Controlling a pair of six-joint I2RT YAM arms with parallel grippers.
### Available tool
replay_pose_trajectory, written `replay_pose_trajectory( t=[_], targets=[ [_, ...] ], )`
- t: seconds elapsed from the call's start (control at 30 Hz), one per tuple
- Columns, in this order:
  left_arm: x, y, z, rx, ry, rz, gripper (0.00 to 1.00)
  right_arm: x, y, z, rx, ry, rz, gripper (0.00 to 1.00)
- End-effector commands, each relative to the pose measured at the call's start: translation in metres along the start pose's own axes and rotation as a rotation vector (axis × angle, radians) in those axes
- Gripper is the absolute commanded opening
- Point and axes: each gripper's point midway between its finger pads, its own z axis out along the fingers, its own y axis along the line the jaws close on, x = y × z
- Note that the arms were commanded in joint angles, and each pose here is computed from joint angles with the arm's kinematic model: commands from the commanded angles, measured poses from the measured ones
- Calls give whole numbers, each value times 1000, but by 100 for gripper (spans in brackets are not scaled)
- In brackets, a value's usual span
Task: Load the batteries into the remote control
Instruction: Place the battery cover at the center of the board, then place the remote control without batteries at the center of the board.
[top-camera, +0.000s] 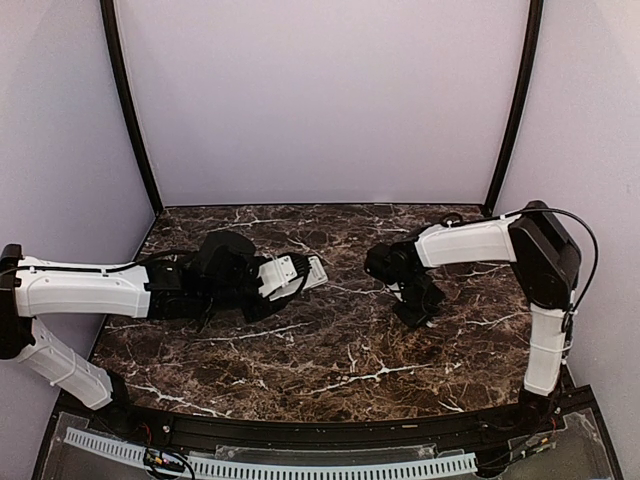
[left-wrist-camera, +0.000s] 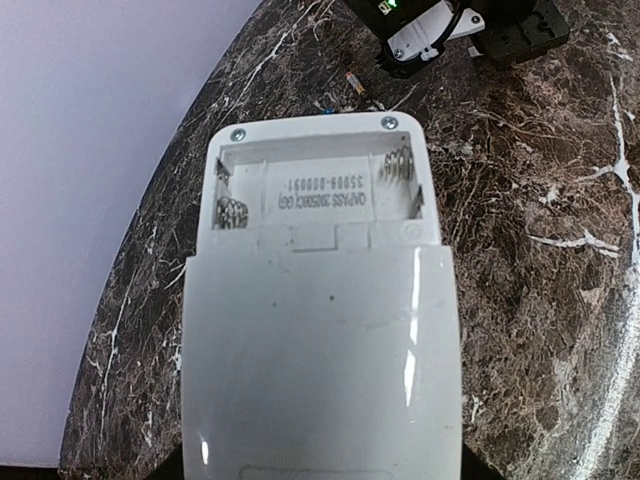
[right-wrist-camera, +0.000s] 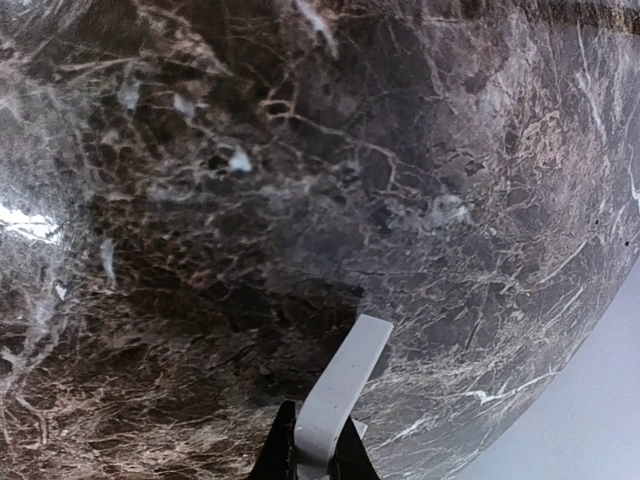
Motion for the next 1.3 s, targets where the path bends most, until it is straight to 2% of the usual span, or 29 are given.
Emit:
replay_pose_trajectory(
  t=[0.0, 0.23, 0.4, 0.53, 0.7, 0.83, 1.07, 1.2, 1.27],
  targets=[
    [-3, 7, -12, -16, -19, -19, 0, 0, 21, 5, -81, 11, 2, 7],
    [-3, 4, -14, 7, -22, -19, 0, 0, 36, 0, -168, 13, -11, 28],
    [-2, -9, -17, 86, -16, -32, 0, -3, 43, -12, -235, -5, -16, 34],
    [14, -32, -18, 218, 50, -47, 0, -7, 54, -35, -348, -48, -34, 37],
    [34, -78, -27, 468, 153, -78, 0, -22, 61, -83, -535, -183, -15, 38],
    [52, -97, -19, 543, 218, -62, 0, -31, 57, -107, -618, -276, 3, 40],
    [92, -123, 18, 620, 403, 14, 0, -23, 63, -102, -646, -272, -12, 45],
    [97, -135, 32, 658, 410, 27, 2, -16, 66, -97, -661, -261, -9, 45],
    [98, -138, 38, 661, 400, 24, 9, -14, 66, -96, -663, -262, -6, 46]
  ],
)
